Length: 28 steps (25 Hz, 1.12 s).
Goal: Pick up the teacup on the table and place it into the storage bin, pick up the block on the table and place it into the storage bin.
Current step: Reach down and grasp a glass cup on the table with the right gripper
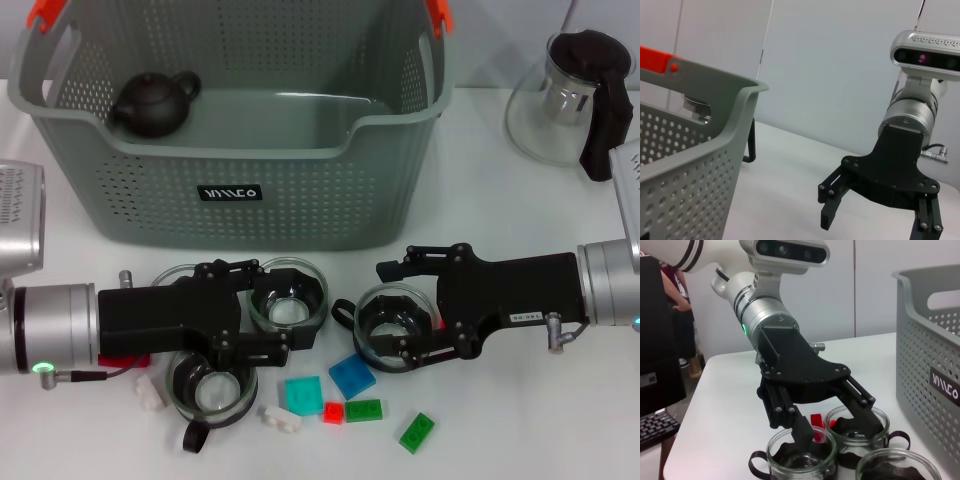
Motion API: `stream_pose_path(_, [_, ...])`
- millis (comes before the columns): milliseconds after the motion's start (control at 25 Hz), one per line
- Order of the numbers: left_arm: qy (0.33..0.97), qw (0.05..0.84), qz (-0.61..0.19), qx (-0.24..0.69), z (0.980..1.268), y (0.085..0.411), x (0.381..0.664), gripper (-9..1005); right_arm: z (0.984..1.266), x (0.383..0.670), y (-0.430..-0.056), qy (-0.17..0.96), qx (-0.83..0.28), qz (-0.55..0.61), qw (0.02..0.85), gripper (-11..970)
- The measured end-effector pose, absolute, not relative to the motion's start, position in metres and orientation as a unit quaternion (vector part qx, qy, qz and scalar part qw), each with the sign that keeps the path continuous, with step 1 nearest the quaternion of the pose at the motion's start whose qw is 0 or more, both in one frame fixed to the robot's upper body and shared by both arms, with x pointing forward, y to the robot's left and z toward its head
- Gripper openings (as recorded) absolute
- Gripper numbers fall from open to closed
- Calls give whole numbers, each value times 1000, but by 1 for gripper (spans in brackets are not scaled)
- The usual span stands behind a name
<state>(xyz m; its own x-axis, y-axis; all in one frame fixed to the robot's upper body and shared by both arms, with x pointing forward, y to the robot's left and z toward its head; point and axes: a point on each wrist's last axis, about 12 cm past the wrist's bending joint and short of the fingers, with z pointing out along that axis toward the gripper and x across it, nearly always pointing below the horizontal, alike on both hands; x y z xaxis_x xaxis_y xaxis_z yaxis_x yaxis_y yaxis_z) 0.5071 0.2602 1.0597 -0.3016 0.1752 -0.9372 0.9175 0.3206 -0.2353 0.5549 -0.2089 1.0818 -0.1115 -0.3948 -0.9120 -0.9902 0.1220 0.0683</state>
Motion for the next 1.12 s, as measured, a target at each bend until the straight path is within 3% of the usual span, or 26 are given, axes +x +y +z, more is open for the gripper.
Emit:
stream_pose_path(200, [686, 436, -425, 398, 1059, 261, 507, 726, 1084, 555, -212, 639, -545, 385, 384, 915])
stream_pose_path(400, [683, 434, -432, 398, 1062, 260, 508, 846, 1095, 559, -217, 642, -552, 380, 371, 914])
stream_pose_path(800, [678, 436, -433, 403, 1063, 260, 507, 835, 1120, 572, -214, 660, -593, 343, 310, 915])
stream_pose_path(1120, [675, 439, -435, 403, 1064, 259, 507, 833, 1132, 584, -189, 651, -648, 305, 251, 915])
